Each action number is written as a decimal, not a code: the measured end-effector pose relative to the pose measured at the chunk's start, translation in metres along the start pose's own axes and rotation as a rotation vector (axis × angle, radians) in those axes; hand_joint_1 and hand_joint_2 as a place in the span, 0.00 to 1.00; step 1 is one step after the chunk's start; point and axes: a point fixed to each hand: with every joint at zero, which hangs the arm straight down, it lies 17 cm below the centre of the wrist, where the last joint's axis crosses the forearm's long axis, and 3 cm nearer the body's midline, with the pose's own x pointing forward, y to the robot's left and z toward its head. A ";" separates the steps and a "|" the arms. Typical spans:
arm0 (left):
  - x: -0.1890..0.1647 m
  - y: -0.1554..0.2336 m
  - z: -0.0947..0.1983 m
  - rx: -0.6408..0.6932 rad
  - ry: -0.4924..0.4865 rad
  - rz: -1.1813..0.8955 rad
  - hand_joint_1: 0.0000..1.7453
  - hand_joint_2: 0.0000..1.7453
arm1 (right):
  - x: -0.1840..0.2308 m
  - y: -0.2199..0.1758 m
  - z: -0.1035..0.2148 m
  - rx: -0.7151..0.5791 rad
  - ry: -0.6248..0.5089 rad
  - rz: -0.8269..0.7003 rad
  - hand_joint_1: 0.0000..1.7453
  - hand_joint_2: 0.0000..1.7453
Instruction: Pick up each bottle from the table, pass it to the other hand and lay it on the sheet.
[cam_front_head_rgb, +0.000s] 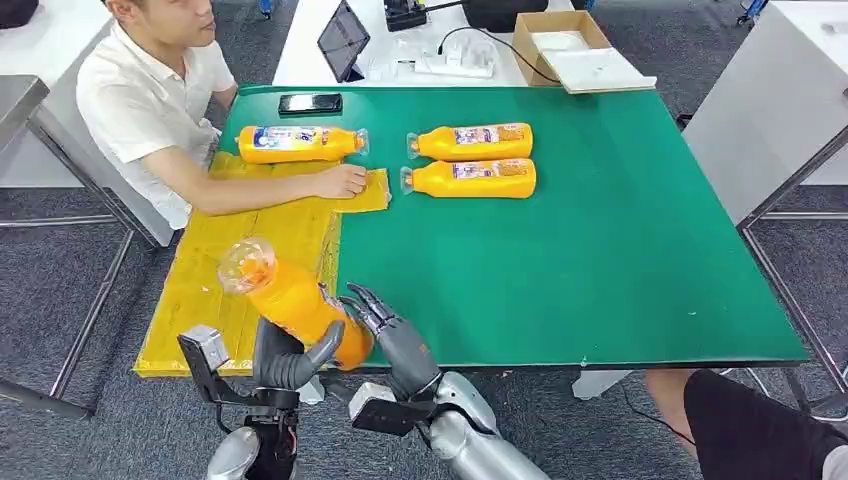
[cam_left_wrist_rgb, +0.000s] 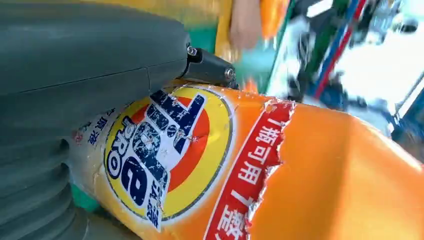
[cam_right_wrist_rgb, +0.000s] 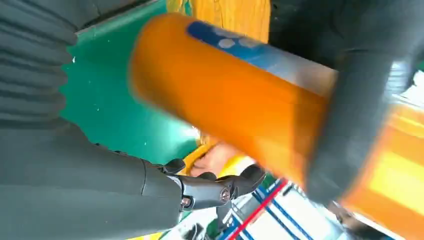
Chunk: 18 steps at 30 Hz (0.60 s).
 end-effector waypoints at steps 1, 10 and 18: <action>0.002 0.004 -0.002 0.016 -0.017 -0.061 1.00 1.00 | 0.004 -0.004 0.002 -0.023 -0.015 0.013 0.00 0.00; 0.022 0.039 -0.017 0.111 -0.139 -0.423 1.00 1.00 | 0.033 -0.035 0.016 -0.173 -0.114 0.082 0.00 0.00; 0.044 0.043 -0.053 0.073 -0.273 -1.064 1.00 1.00 | 0.067 -0.087 0.022 -0.366 -0.195 0.132 0.00 0.00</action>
